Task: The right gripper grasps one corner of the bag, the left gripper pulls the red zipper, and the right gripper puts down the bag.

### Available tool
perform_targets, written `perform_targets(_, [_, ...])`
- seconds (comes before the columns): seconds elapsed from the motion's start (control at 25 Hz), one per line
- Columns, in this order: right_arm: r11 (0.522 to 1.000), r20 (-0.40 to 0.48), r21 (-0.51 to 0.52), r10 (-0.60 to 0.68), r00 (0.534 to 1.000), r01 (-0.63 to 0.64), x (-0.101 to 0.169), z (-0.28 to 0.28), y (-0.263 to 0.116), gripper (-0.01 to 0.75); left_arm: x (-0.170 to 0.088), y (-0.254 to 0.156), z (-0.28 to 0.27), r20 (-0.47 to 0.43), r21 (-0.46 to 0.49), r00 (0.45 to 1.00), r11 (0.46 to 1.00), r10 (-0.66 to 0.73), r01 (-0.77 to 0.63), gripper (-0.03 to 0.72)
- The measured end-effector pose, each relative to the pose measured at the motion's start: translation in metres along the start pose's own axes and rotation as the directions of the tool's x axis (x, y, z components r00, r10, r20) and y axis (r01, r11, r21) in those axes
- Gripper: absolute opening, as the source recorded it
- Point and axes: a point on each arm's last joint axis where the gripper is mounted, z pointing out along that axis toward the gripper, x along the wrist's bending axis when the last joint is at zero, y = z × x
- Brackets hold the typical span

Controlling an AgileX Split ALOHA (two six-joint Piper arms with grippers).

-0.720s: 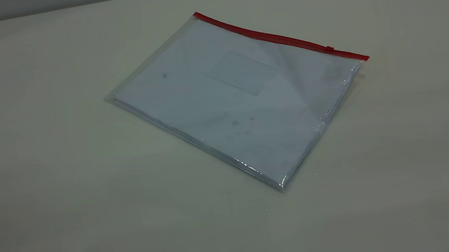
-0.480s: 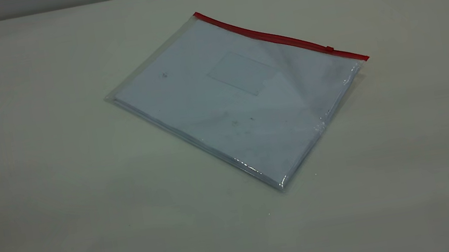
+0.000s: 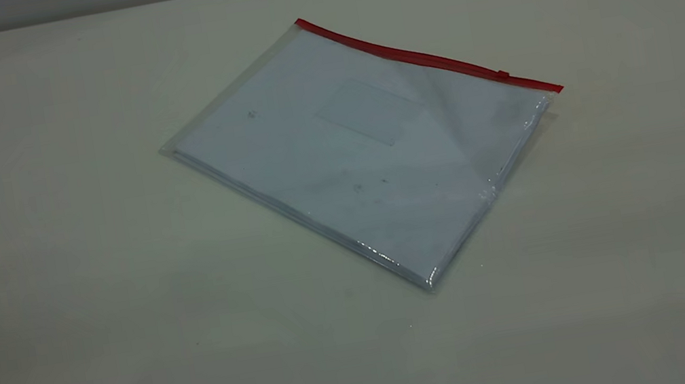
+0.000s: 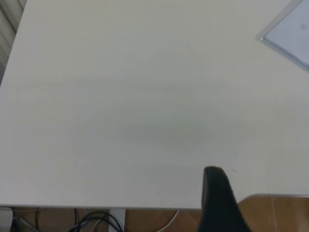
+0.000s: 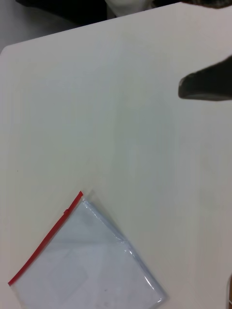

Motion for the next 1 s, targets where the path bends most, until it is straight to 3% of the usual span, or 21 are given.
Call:
perform_targets(0.64, [1.0, -0.001, 0.0, 0.0, 1.0, 0.0, 0.0001, 0.0, 0.0, 0.412, 0.0, 0.0, 0.0, 0.0, 0.0, 1.0, 1.0, 0.0, 0.0, 0.515])
perform_targets(1.0, [0.999, -0.068, -0.007, 0.032, 0.997, -0.032, 0.0062, -0.0003, 0.0009, 0.412, 0.0, 0.0, 0.0, 0.0, 0.0, 1.0, 1.0, 0.003, -0.003, 0.515])
